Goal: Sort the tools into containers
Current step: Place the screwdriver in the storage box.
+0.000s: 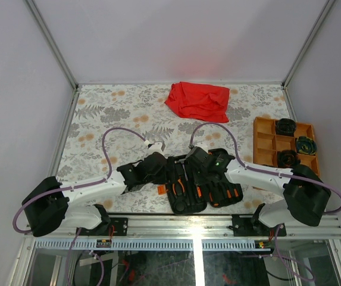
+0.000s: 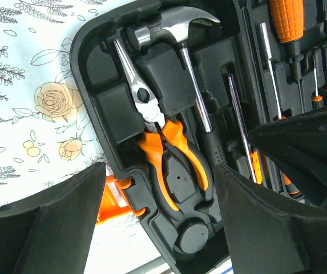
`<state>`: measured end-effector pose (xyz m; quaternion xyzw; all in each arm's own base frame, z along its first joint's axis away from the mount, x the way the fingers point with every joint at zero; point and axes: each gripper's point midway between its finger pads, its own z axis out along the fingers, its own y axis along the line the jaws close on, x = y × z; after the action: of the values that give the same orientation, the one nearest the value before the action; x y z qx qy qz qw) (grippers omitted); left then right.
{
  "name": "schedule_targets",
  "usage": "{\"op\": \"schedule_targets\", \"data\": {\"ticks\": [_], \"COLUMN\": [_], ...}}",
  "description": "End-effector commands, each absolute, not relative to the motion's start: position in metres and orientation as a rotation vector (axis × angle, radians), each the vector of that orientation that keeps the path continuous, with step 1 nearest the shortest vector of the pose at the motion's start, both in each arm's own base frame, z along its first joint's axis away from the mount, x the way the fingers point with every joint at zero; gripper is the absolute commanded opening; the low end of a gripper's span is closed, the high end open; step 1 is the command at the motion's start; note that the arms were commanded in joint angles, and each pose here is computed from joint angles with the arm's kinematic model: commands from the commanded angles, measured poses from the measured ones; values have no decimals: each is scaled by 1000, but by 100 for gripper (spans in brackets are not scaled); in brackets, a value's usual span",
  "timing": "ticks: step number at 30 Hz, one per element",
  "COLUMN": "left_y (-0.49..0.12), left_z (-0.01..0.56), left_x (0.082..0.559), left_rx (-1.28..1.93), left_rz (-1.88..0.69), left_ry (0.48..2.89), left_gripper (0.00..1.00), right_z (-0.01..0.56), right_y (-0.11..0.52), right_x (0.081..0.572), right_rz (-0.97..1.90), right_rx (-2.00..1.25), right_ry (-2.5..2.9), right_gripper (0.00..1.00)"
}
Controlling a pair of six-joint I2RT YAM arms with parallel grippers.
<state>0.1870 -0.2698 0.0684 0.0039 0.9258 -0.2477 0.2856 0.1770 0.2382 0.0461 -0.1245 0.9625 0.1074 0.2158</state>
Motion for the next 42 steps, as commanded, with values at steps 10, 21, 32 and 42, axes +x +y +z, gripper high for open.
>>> {"op": "schedule_targets", "data": {"ticks": [10, 21, 32, 42], "left_y": [-273, -274, -273, -272], "left_z": [79, 78, 75, 75], "left_x": [193, 192, 191, 192], "left_rx": [6, 10, 7, 2], "left_rz": [-672, -673, -671, -667], "left_ry": [2435, 2437, 2442, 2439], "left_gripper": [75, 75, 75, 75], "right_z": [47, 38, 28, 12], "right_y": [246, 244, 232, 220], "right_x": [189, 186, 179, 169], "right_rz": [331, 304, 234, 144], "right_rx": [-354, -364, -374, -403], "right_ry": [2643, 2667, 2720, 2796], "right_gripper": [15, 14, 7, 0]}}
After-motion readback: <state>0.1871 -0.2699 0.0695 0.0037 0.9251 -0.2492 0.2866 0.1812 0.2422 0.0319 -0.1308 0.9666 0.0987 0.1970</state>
